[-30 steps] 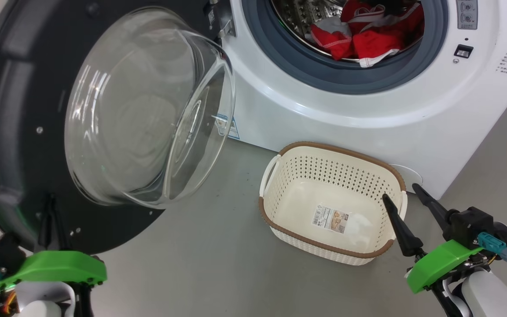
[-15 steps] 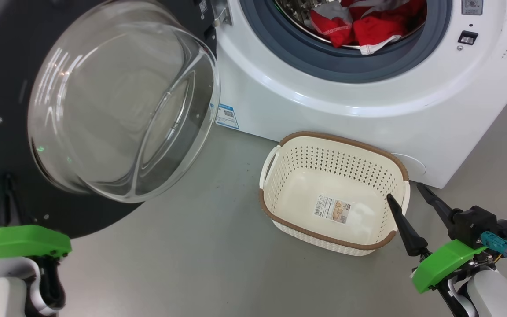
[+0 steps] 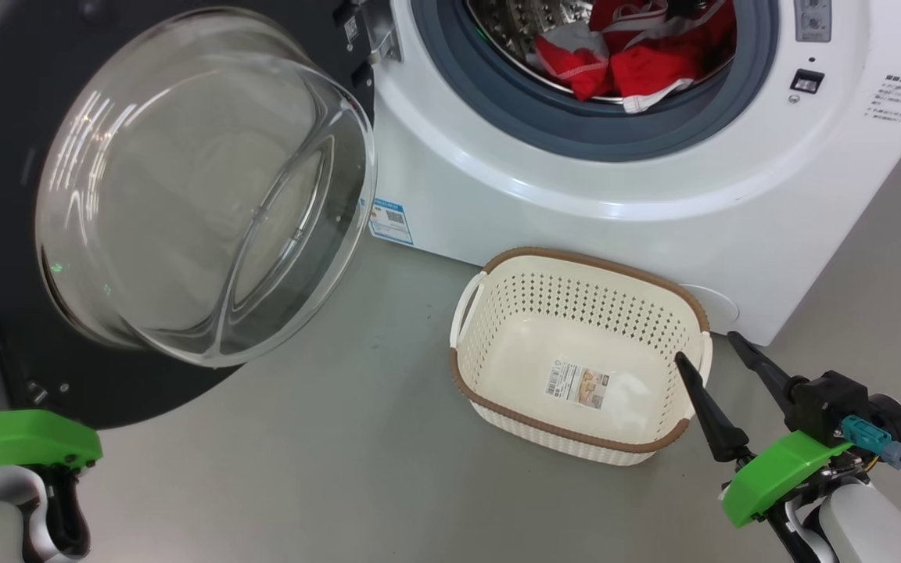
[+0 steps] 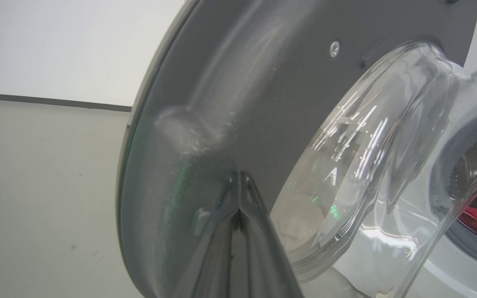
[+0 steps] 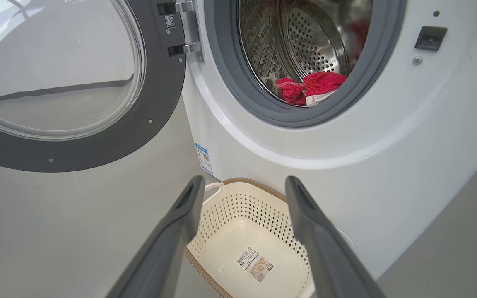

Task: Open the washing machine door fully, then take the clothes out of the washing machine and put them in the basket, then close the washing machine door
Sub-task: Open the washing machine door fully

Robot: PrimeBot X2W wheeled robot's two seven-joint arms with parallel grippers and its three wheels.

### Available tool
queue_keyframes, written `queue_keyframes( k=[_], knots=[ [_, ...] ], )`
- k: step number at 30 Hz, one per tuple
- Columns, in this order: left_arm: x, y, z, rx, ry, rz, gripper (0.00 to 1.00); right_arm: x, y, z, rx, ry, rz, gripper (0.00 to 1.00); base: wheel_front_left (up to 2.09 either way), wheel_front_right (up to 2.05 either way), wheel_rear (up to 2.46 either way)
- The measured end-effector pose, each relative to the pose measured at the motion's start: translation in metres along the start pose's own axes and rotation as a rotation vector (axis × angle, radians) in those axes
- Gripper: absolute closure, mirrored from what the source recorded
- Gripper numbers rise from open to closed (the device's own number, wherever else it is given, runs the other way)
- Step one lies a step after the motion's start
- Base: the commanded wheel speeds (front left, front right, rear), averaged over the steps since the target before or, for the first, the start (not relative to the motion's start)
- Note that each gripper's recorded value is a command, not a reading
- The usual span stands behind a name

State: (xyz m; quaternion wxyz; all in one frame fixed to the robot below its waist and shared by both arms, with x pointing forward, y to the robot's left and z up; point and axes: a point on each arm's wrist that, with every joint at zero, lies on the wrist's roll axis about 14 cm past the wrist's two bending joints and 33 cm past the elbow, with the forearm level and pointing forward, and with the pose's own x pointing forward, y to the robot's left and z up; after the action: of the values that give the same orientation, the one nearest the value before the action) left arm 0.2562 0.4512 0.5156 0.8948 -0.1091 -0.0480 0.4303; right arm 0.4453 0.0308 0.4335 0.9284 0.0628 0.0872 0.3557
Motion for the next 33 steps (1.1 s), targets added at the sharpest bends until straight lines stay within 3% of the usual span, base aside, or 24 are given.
queue_keyframes(
  k=[8, 9, 10, 11, 12, 20, 25, 33],
  knots=[
    [-0.003, -0.013, 0.005, -0.003, -0.027, -0.031, 1.0, -0.007, 0.001, 0.011, -0.003, -0.024, -0.018, 0.0, 0.0, 0.0, 0.0],
    [-0.004, -0.014, 0.007, -0.006, -0.035, -0.036, 0.84, -0.008, 0.001, 0.012, -0.002, -0.027, -0.02, 0.0, 0.0, 0.0, 0.0],
    [-0.005, -0.016, 0.009, -0.004, -0.045, -0.044, 0.62, -0.009, 0.001, 0.013, 0.0, -0.031, -0.024, 0.0, 0.0, 0.0, 0.0],
    [-0.006, -0.019, 0.012, 0.004, -0.057, -0.054, 0.27, -0.01, 0.001, 0.014, 0.002, -0.034, -0.029, 0.0, 0.0, 0.0, 0.0],
    [-0.008, -0.021, 0.015, 0.011, -0.07, -0.065, 0.0, -0.011, 0.0, 0.015, 0.003, -0.037, -0.034, 0.0, 0.0, 0.0, 0.0],
    [-0.022, -0.062, 0.045, 0.012, -0.187, -0.19, 0.0, -0.022, -0.014, 0.03, 0.021, -0.087, -0.1, 0.0, 0.0, 0.0, 0.0],
    [-0.038, -0.111, 0.07, -0.095, -0.261, -0.359, 0.0, -0.031, -0.023, 0.043, 0.026, -0.128, -0.142, 0.0, 0.0, 0.0, 0.0],
    [-0.059, -0.17, 0.065, -0.151, -0.232, -0.552, 0.0, -0.059, -0.052, 0.067, 0.01, -0.215, -0.262, 0.0, 0.0, 0.0, 0.0]
  ],
)
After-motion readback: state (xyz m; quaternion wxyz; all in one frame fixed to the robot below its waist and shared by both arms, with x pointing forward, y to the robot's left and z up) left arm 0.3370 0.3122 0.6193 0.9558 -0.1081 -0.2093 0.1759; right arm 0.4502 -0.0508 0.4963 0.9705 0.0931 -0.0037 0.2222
